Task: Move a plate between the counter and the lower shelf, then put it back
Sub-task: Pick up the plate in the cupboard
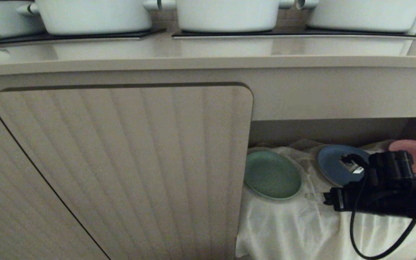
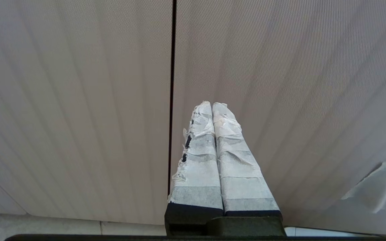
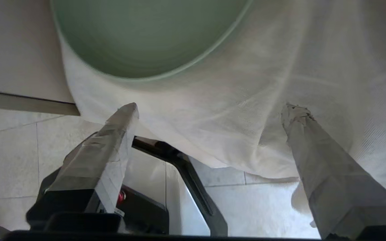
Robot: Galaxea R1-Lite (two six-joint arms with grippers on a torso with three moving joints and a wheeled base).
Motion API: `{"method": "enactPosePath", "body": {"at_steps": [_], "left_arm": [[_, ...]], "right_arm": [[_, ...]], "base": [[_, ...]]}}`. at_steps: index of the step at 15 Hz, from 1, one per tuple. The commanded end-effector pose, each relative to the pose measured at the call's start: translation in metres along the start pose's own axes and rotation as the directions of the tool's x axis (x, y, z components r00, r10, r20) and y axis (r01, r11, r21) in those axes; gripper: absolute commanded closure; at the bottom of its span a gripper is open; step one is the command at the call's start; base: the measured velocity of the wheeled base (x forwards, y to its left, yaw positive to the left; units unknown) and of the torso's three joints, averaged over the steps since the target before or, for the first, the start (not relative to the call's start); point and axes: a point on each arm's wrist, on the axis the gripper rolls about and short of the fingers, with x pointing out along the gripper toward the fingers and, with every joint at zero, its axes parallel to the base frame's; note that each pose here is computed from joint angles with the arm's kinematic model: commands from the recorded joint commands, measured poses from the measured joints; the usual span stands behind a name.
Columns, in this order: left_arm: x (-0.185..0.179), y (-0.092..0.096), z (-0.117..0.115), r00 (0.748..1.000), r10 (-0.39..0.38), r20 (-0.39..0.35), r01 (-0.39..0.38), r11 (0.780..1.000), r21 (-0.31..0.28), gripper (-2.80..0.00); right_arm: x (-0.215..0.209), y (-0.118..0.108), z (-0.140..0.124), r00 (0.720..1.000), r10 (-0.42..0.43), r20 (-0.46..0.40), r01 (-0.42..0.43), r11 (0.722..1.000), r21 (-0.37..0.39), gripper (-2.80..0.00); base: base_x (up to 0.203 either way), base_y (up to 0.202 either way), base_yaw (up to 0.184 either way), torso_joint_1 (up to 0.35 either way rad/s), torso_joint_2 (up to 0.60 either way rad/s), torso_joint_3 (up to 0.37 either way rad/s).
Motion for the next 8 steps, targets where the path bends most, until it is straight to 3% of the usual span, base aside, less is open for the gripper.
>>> {"method": "enactPosePath", "body": {"at_steps": [1,8], "left_arm": [[0.000,0.000,0.000,1.000,0.001,0.000,-0.001,1.000,0.000,0.00],[0.000,0.000,0.000,1.000,0.001,0.000,-0.001,1.000,-0.002,0.00]], "right_arm": [[0.006,-0.002,0.005,1.000,0.002,-0.007,-0.002,1.000,0.002,-2.80],[0.029,0.006,-0.005,0.996,0.005,-0.087,-0.006,1.000,-0.008,-2.80]], "base": [[0.000,0.000,0.000,0.000,0.00,0.000],[0.000,0.000,0.000,0.000,0.00,0.000]]}}
